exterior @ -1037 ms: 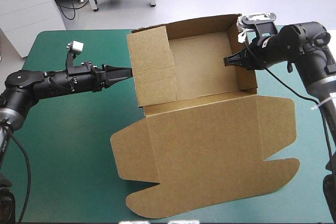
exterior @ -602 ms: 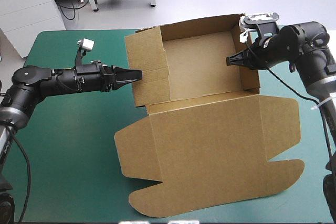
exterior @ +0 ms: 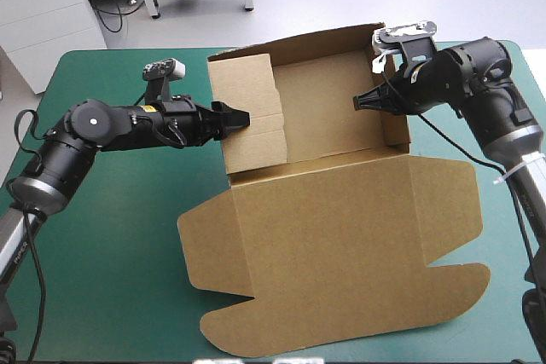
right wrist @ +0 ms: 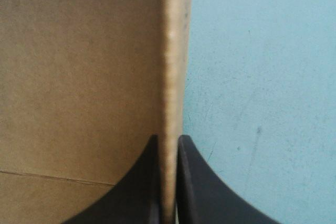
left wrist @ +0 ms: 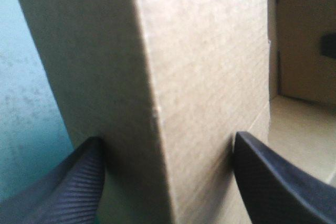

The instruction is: Fold the box

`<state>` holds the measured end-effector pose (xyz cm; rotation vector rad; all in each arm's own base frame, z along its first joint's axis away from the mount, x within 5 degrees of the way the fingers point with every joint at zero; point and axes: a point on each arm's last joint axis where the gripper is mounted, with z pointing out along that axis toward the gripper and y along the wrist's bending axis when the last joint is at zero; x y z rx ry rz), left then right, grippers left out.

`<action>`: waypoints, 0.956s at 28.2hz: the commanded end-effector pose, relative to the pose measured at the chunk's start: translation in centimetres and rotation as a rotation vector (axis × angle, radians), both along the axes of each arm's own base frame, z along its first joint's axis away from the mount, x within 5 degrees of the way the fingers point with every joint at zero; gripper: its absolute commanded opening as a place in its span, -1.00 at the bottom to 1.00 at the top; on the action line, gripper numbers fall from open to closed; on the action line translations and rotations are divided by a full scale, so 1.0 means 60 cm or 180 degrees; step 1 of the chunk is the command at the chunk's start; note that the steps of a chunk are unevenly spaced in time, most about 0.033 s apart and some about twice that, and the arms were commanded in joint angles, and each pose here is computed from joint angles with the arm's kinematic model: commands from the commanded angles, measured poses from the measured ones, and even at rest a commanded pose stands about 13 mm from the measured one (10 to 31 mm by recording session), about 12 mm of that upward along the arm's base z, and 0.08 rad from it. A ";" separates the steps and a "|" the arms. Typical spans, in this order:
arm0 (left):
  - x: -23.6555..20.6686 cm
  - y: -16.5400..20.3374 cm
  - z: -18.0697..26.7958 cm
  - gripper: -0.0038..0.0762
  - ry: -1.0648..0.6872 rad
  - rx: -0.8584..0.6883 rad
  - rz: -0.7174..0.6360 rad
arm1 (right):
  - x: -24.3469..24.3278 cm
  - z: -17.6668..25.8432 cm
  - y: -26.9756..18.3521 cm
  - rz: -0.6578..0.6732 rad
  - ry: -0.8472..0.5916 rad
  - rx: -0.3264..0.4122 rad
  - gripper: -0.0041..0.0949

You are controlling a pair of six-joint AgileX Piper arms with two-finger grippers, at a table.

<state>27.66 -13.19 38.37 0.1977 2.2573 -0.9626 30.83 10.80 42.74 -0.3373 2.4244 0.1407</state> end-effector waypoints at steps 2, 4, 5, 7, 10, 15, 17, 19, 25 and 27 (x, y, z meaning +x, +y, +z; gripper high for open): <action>-0.019 -0.020 0.027 0.23 -0.0170 0.0179 0.0331 | -0.024 0.044 0.019 0.0038 -0.0422 0.0150 -0.95; -0.024 -0.032 0.025 0.21 -0.0233 0.0304 0.0368 | -0.029 0.045 0.031 0.0023 -0.0476 0.0056 -0.95; -0.025 -0.035 0.024 0.20 -0.0237 0.0324 0.0387 | -0.031 0.046 0.036 0.0025 -0.0493 0.0034 -0.95; -0.025 -0.036 0.024 0.19 -0.0243 0.0329 0.0439 | -0.035 0.046 0.045 0.0018 -0.0521 0.0009 -0.95; -0.022 -0.035 0.023 0.19 -0.0163 0.0266 0.0548 | -0.043 0.049 0.056 0.0012 -0.0545 0.0040 -0.95; -0.014 -0.040 0.015 0.19 -0.0093 0.0213 0.0593 | -0.061 0.065 0.062 0.0041 -0.0655 0.0158 -0.95; -0.010 -0.042 0.008 0.19 -0.0039 0.0239 0.0583 | -0.069 0.072 0.059 0.0037 -0.0685 0.0197 -0.95; -0.006 -0.045 0.003 0.19 -0.0002 0.0253 0.0579 | -0.074 0.078 0.056 0.0036 -0.0715 0.0216 -0.95; -0.005 -0.045 0.005 -0.45 -0.0035 0.0209 0.0598 | -0.085 0.089 0.047 0.0014 -0.0789 0.0219 -0.95; -0.005 -0.047 0.006 -0.85 -0.0025 0.0158 0.0602 | -0.086 0.089 0.047 0.0016 -0.0786 0.0224 -0.95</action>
